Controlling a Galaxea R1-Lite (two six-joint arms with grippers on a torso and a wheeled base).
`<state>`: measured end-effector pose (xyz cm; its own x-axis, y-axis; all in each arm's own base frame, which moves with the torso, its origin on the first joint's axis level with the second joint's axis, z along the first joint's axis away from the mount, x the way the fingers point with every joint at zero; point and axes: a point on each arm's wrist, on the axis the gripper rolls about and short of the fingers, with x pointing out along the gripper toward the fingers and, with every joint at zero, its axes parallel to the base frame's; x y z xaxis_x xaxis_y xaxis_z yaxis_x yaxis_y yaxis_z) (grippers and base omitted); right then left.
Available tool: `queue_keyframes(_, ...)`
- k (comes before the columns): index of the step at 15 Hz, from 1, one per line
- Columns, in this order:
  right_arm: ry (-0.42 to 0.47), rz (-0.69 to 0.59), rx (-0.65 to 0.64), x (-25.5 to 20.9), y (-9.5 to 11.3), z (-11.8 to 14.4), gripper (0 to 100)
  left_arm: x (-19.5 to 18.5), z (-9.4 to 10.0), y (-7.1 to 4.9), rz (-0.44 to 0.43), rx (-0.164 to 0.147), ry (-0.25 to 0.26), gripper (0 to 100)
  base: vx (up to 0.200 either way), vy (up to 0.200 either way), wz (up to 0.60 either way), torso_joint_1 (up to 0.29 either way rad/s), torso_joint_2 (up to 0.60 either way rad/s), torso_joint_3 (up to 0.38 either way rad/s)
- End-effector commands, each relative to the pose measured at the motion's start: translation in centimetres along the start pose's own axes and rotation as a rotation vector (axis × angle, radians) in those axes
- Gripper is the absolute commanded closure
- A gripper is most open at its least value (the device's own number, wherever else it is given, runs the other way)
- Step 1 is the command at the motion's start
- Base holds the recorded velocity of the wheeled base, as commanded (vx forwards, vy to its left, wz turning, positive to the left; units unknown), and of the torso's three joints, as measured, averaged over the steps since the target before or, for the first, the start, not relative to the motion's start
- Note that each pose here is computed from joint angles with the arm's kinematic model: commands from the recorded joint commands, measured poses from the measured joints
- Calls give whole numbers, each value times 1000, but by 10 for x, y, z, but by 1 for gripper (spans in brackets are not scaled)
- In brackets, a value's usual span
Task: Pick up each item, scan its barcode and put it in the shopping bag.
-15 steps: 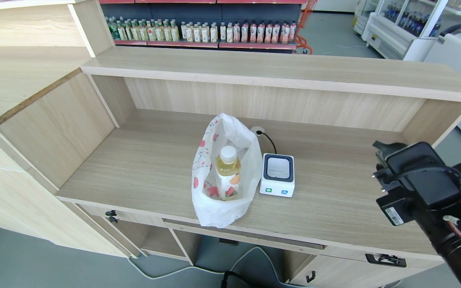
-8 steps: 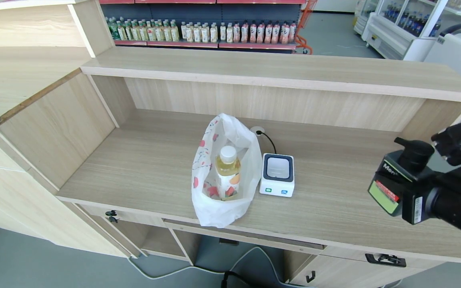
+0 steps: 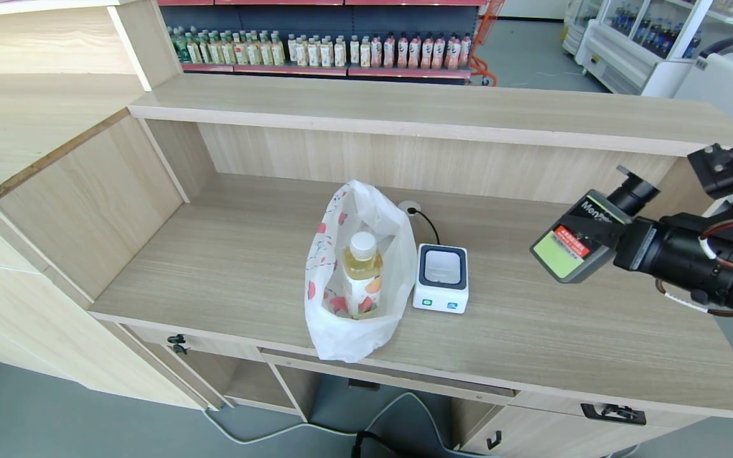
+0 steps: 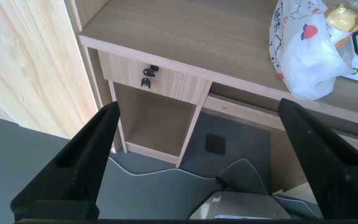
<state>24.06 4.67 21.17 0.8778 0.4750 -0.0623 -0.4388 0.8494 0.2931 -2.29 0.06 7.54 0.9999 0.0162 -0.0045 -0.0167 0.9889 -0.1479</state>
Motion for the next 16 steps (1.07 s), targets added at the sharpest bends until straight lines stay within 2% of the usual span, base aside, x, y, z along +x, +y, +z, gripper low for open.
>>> queue_keyframes(1,66,-8,58,21,-25,-17,100,0,0,0,1,0,0,0,0,0,0,0,0,0)
queue_keyframes(6,82,1,64,29,-28,-22,100,0,0,0,-8,-2,3,0,0,0,0,0,0,0)
queue_keyframes(12,84,127,65,33,-26,-18,100,0,0,0,-10,-6,2,0,0,0,0,0,0,0)
queue_keyframes(16,72,127,60,42,-29,-14,100,0,0,0,-10,-6,2,0,0,200,0,-4,2,1)
